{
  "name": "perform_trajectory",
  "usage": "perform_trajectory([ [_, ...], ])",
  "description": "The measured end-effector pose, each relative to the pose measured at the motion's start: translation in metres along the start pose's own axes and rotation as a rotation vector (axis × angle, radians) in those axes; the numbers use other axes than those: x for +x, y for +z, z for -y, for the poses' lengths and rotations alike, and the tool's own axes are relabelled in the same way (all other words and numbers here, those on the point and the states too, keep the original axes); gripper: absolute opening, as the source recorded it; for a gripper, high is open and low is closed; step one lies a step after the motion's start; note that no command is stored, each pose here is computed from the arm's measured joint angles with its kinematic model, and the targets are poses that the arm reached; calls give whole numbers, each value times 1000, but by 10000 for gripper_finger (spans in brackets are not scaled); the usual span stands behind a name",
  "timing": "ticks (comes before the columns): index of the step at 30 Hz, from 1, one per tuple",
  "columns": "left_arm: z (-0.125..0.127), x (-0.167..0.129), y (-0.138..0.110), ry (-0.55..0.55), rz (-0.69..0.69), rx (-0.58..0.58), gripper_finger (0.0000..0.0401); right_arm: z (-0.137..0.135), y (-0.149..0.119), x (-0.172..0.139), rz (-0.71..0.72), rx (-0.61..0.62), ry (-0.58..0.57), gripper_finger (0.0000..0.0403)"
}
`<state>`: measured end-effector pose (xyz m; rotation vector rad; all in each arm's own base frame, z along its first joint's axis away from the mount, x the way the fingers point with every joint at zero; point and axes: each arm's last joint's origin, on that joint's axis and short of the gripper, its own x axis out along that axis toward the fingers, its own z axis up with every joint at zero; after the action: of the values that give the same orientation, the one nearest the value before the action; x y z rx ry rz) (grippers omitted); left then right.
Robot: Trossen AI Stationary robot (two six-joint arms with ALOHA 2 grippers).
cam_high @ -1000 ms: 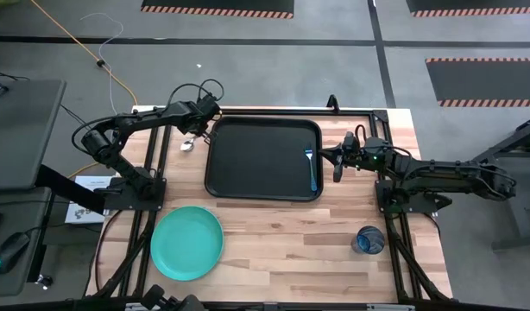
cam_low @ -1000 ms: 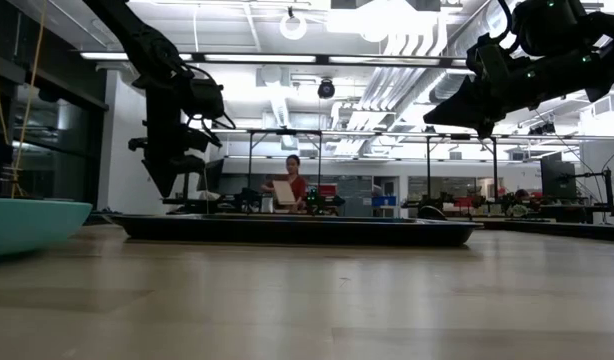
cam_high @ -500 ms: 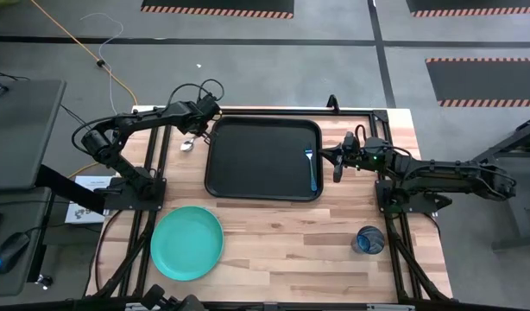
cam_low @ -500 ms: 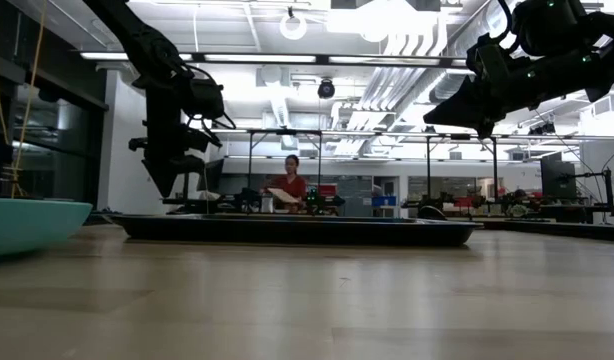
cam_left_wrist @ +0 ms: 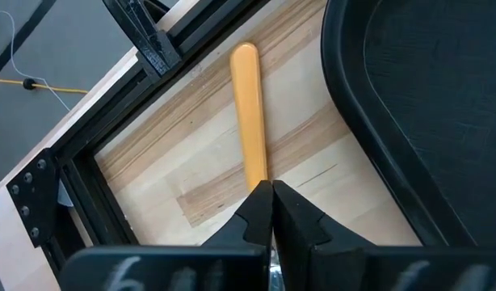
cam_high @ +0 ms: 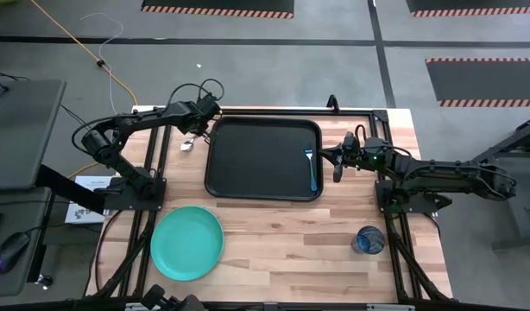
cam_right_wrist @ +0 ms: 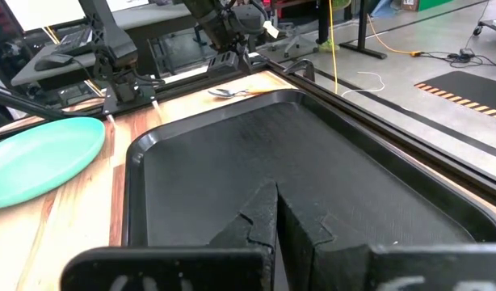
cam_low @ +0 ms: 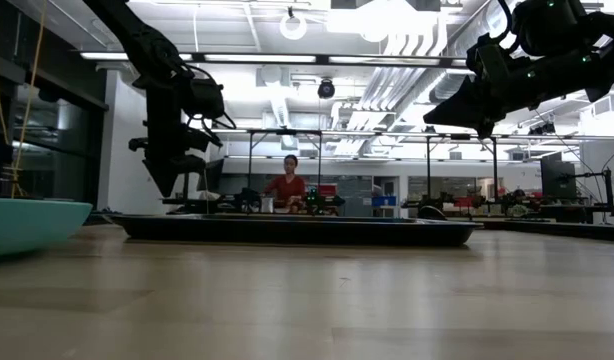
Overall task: Pick and place plate/cup/fork/spoon on tray
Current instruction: Put the yellow spoon on the black tray to the left side of the blue fork
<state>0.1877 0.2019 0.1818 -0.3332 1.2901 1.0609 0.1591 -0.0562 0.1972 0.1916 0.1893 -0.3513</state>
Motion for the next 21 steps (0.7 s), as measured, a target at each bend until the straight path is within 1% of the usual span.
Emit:
perform_trajectory([
  [6,0,0,0,-1,0,0,0,0,0,0,0,0,0,0],
  [14,1,0,2,-33,15,0,0,0,1,0,7,0,1,0],
  [16,2,0,2,-59,22,0,0,0,3,0,29,1,5,0],
  [21,7,-6,3,-89,52,49,0,-1,6,0,66,1,11,0],
])
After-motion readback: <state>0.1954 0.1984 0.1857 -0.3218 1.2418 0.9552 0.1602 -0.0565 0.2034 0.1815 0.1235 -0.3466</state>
